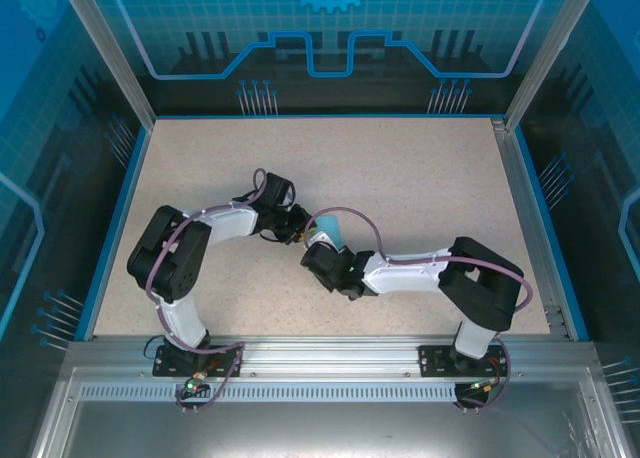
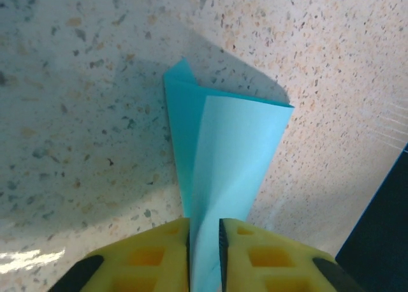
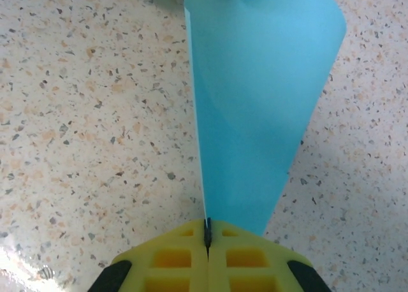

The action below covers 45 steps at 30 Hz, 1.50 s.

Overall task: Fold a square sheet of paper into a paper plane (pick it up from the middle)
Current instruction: Fold the wing for the fifth time at the center of the table.

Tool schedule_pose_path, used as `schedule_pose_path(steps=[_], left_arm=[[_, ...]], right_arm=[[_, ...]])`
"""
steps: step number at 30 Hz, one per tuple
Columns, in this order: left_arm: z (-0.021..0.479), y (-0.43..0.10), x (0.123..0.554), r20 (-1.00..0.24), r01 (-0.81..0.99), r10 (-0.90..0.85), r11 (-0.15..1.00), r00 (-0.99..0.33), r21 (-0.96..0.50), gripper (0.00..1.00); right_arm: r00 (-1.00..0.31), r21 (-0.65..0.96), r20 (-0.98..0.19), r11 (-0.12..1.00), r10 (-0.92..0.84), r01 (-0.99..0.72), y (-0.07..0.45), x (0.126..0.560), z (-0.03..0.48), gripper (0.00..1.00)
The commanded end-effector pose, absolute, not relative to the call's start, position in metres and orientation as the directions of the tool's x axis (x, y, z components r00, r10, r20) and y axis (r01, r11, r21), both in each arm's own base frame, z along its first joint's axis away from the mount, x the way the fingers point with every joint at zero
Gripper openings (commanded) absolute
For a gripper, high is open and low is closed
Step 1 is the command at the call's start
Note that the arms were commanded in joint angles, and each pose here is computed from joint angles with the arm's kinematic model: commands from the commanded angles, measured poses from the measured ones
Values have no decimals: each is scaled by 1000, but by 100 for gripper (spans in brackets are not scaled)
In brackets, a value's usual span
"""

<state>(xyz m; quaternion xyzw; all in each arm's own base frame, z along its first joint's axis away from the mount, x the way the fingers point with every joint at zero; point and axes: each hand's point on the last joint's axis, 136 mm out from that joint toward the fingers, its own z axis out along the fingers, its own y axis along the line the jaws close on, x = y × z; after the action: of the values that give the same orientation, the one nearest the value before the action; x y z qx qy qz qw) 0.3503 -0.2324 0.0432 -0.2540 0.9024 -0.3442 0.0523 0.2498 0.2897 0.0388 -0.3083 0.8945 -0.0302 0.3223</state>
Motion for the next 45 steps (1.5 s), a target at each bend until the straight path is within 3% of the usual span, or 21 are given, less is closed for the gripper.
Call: schedule_pose_path(steps=[1,2,8,16,18,30,37,45], left_arm=[[61,-222,348,62,-427,-515,632,-855,-647,27],[62,-218,347,56,-434,-525,635,-849,-639,34],[72,-203,345,17,-442,-555,643,-832,-625,49],[80,-206,343,9,-415,-540,635,-842,-652,51],[80,-207,342,14,-410,-537,628,-844,-662,55],[72,-237,353,98,-401,-480,585,-872,-705,64],[62,-243,357,154,-438,-466,597,-871,-672,56],[48,-239,350,173,-445,-439,654,-882,-611,24]], right_arm=[[-620,-94,-604,817,-501,-569,295,248,48,2],[-626,-51,-611,814,-484,-579,296,248,49,2],[-697,202,-622,788,-356,-582,291,250,53,2],[-760,369,-599,755,-253,-542,278,259,50,2],[-767,395,-597,746,-235,-536,276,260,51,3],[-777,447,-578,700,-249,-557,280,254,47,6],[-769,419,-567,700,-296,-579,284,251,43,8],[-755,353,-561,727,-340,-589,286,248,39,12]])
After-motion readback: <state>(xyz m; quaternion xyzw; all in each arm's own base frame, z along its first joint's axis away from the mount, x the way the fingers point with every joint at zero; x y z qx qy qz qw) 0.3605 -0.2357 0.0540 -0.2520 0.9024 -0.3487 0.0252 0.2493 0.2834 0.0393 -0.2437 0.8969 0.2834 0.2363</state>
